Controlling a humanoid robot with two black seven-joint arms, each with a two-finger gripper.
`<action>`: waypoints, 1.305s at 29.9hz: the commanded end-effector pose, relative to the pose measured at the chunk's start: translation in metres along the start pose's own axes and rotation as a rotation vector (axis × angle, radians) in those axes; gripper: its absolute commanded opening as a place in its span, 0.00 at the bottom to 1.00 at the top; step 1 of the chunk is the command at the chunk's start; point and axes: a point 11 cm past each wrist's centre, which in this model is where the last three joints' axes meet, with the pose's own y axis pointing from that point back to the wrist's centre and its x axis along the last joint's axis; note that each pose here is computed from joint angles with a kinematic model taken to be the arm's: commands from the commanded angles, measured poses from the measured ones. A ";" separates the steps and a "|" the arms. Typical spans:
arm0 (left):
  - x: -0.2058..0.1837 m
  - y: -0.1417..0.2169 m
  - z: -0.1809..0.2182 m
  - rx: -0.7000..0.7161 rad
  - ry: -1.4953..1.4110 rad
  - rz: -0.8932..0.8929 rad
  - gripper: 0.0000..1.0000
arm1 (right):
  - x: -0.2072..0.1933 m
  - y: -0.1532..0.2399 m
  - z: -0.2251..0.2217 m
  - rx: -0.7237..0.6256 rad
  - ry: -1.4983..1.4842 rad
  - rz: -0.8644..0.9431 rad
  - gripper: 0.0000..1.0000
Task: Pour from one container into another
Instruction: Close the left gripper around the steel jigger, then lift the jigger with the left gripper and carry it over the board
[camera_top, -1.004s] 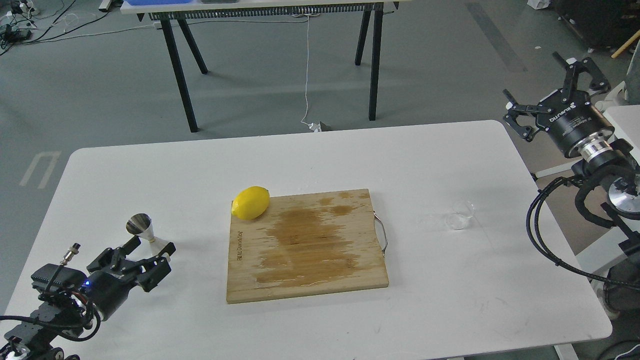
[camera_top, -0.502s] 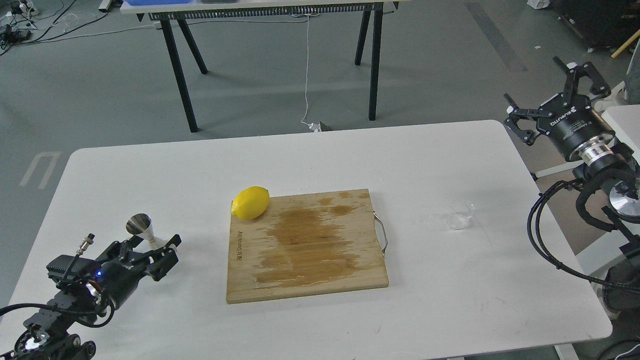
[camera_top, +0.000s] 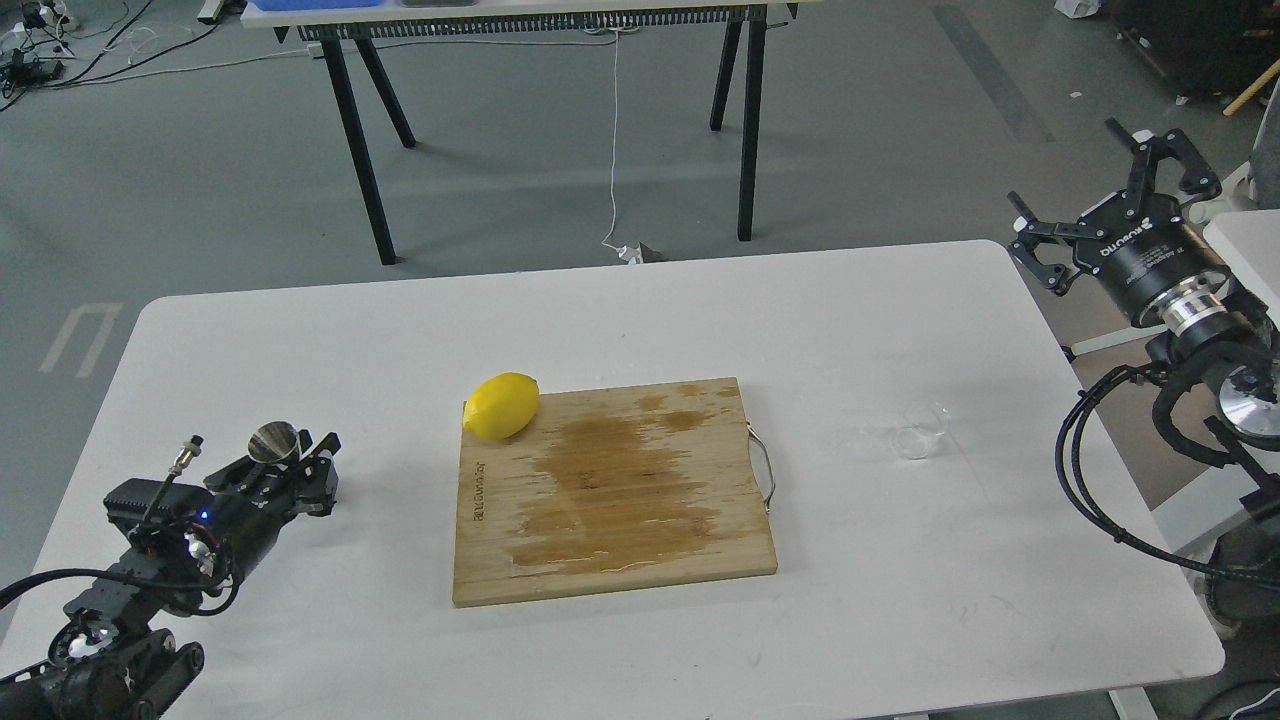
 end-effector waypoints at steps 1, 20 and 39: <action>0.011 -0.006 0.000 -0.007 -0.010 0.020 0.04 | 0.001 0.001 0.001 0.000 -0.002 0.002 0.99; 0.165 -0.052 0.055 -0.243 -0.086 0.317 0.04 | 0.003 0.002 -0.001 0.007 -0.004 0.010 0.99; 0.079 -0.045 0.343 -0.884 0.010 0.233 0.05 | 0.004 -0.001 -0.008 0.006 0.022 0.016 0.99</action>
